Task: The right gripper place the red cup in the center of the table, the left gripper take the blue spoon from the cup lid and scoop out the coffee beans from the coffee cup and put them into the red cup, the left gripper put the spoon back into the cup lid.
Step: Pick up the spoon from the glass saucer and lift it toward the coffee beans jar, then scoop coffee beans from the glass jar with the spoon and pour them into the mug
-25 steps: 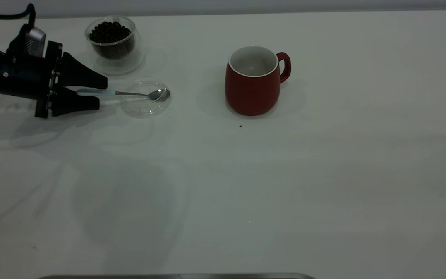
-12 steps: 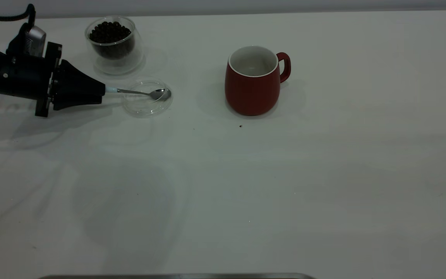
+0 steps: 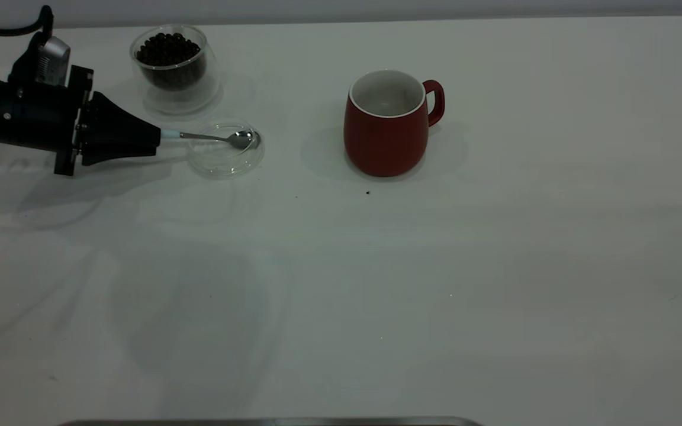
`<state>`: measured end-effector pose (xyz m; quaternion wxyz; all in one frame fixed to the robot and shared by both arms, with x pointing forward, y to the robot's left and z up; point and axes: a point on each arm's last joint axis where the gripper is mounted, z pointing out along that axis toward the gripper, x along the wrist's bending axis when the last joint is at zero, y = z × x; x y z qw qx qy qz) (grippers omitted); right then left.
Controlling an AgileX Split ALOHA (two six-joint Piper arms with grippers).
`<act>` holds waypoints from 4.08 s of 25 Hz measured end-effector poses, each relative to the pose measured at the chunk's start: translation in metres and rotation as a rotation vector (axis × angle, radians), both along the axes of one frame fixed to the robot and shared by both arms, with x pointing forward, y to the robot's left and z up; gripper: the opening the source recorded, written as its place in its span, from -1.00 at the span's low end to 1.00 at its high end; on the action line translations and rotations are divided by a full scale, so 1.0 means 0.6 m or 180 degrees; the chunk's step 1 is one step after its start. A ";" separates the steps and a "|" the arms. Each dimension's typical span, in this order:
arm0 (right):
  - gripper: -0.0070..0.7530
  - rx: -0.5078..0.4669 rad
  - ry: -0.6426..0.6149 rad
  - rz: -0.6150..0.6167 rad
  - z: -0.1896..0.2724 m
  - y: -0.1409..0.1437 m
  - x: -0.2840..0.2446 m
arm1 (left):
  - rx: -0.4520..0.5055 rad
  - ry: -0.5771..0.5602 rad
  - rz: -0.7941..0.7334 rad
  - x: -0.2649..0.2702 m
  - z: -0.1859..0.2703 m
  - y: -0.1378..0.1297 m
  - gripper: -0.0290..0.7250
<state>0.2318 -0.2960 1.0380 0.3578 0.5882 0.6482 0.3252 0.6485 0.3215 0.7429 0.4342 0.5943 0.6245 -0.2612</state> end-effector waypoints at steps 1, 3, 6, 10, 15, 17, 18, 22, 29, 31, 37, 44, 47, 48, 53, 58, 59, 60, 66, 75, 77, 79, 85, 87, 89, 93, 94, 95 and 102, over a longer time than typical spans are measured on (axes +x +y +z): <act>0.53 0.0000 0.0000 0.0000 0.000 0.000 0.000 | -0.0006 0.0000 -0.0003 0.000 0.000 0.000 -0.59; 0.53 0.0000 0.0000 0.0000 0.000 0.000 0.000 | -0.0011 0.0001 -0.0012 -0.001 0.000 0.000 -0.59; 0.52 0.0000 0.0000 0.0000 0.000 0.000 0.000 | -0.0062 0.0004 -0.0053 -0.002 0.002 -0.002 -0.60; 0.52 0.0000 0.0000 0.0000 0.000 0.000 0.000 | -0.0074 -0.0001 -0.0151 -0.005 0.007 -0.003 -0.60; 0.52 0.0000 0.0000 0.0000 0.000 0.000 0.000 | 0.0047 0.0004 -0.0353 0.003 0.037 0.003 -0.60; 0.52 0.0000 0.0000 0.0000 0.000 0.000 0.000 | 0.0124 0.0014 -0.0438 0.007 0.048 0.006 -0.60; 0.52 0.0000 0.0000 0.0000 0.000 0.000 0.000 | 0.0153 0.0032 -0.0468 0.009 0.052 0.008 -0.60; 0.52 0.0000 0.0000 0.0000 0.000 0.000 0.000 | 0.0212 0.0062 -0.0595 0.018 0.069 0.013 -0.60; 0.52 0.0000 0.0000 0.0000 0.000 0.000 0.000 | 0.0206 -0.0081 -0.0546 0.074 0.128 0.025 -0.60; 0.52 0.0000 0.0000 0.0000 0.000 0.000 0.000 | 0.0258 -0.0177 -0.0490 0.094 0.153 0.030 -0.60; 0.52 0.0000 0.0000 0.0000 0.000 0.000 0.000 | 0.0433 -0.0529 -0.0391 0.140 0.227 0.044 -0.60; 0.52 0.0000 0.0000 0.0000 0.000 0.000 0.000 | 0.0831 -0.0539 -0.0417 0.143 0.242 0.086 -0.60; 0.52 0.0000 0.0000 0.0000 0.000 0.000 0.000 | 0.0885 -0.0488 -0.0296 0.136 0.240 0.122 -0.60; 0.52 0.0000 0.0000 0.0000 0.000 0.000 0.000 | 0.0887 -0.0479 -0.0251 0.134 0.240 0.134 -0.60; 0.52 0.0000 0.0000 0.0000 0.000 0.000 0.000 | 0.0920 -0.0506 -0.0200 0.128 0.240 0.157 -0.60; 0.52 0.0000 0.0000 0.0000 0.000 0.000 0.000 | 0.0958 -0.0655 -0.0349 0.131 0.240 0.146 -0.60; 0.52 0.0000 0.0000 0.0000 0.000 0.000 0.000 | 0.0974 -0.0712 -0.0403 0.132 0.240 0.143 -0.60; 0.52 0.0000 0.0000 0.0000 0.000 0.000 0.000 | 0.0985 -0.0755 -0.0448 0.132 0.240 0.139 -0.60; 0.52 0.0000 0.0000 0.0000 0.000 0.000 0.000 | 0.1045 -0.0995 -0.0647 0.134 0.239 0.133 -0.60; 0.52 0.0000 0.0000 0.0000 0.000 0.000 0.000 | 0.1075 -0.1190 -0.0910 0.140 0.239 0.098 -0.60; 0.52 0.0000 0.0000 0.0000 0.000 0.000 0.000 | 0.1071 -0.1198 -0.0939 0.141 0.239 0.091 -0.60; 0.52 0.0002 0.0000 0.0001 0.000 0.000 0.000 | 0.1071 -0.1199 -0.0947 0.142 0.239 0.090 -0.60; 0.52 0.0002 0.0000 0.0001 0.000 0.000 0.000 | 0.1118 -0.1275 -0.0967 0.144 0.238 0.088 -0.60; 0.52 0.0002 0.0000 0.0001 0.000 0.000 0.000 | 0.1135 -0.1281 -0.0955 0.145 0.235 0.088 -0.60; 0.52 0.0002 0.0000 0.0001 0.000 0.000 0.000 | 0.1132 -0.1269 -0.0955 0.146 0.231 0.087 -0.60; 0.52 0.0002 0.0000 0.0001 0.000 0.000 0.000 | 0.1116 -0.1225 -0.0948 0.146 0.213 0.087 -0.60; 0.52 0.0002 0.0000 0.0001 0.000 0.000 0.000 | 0.1129 -0.1221 -0.0937 0.147 0.210 0.088 -0.60; 0.52 0.0002 0.0000 0.0001 0.000 0.000 0.000 | 0.1148 -0.1230 -0.0920 0.148 0.208 0.089 -0.60; 0.52 0.0002 0.0000 0.0001 0.000 0.000 0.000 | 0.1280 -0.1285 -0.0794 0.156 0.202 0.092 -0.60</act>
